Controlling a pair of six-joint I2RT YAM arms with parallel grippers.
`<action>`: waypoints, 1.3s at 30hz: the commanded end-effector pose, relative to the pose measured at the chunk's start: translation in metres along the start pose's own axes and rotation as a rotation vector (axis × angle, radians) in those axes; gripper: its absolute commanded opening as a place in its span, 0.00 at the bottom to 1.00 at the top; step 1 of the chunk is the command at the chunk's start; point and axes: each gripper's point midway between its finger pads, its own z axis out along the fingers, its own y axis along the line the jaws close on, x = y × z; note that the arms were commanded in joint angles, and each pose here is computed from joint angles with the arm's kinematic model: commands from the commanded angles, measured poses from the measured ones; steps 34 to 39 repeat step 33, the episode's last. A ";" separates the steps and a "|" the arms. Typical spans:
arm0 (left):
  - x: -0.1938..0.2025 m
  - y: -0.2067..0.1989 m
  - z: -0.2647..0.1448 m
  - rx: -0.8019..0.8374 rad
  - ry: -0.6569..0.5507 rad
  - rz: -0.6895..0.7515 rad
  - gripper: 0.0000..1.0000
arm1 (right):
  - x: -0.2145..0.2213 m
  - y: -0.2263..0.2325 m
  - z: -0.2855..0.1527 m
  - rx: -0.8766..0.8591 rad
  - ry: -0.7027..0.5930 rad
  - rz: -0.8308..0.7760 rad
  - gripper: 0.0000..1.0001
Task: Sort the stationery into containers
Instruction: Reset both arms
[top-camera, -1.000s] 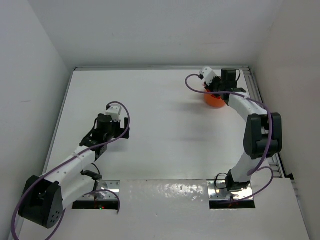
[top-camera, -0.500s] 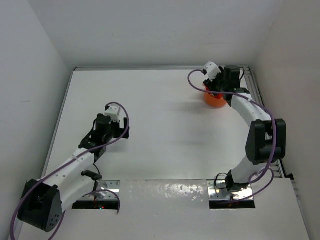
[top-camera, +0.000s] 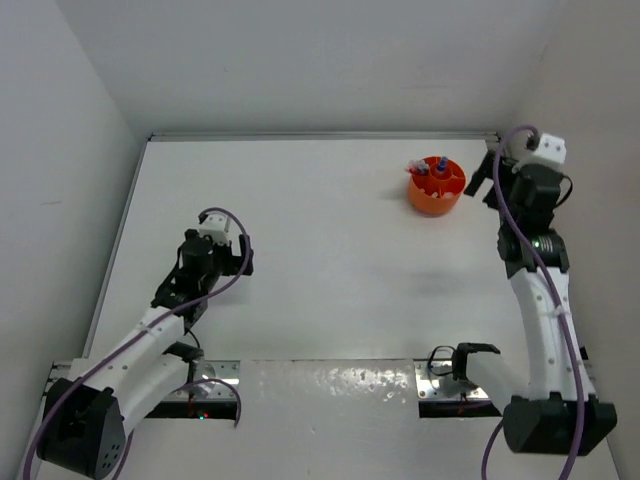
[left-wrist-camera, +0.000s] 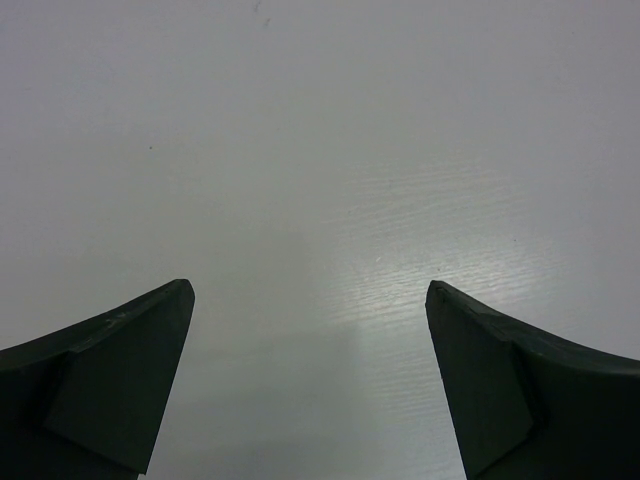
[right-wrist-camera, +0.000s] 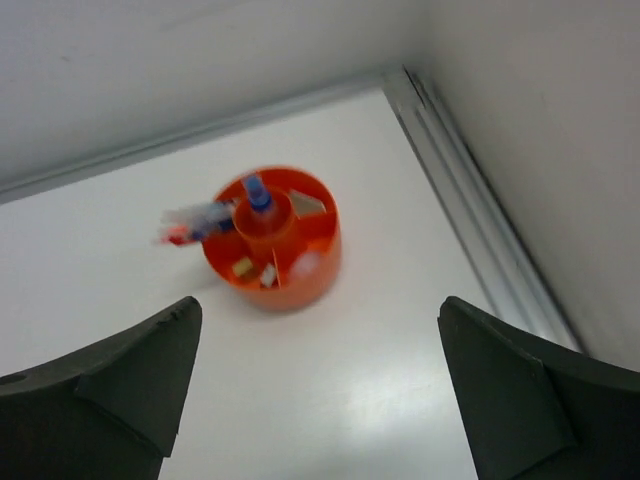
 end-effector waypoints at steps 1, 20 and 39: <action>-0.015 0.006 -0.001 -0.020 -0.089 -0.048 1.00 | 0.091 -0.036 -0.030 0.263 0.233 0.303 0.99; -0.025 0.021 -0.013 -0.078 -0.232 -0.127 1.00 | 0.221 -0.092 -0.129 0.771 0.660 0.349 0.99; -0.027 0.016 -0.013 -0.063 -0.231 -0.123 1.00 | 0.216 -0.096 -0.137 0.733 0.536 0.379 0.99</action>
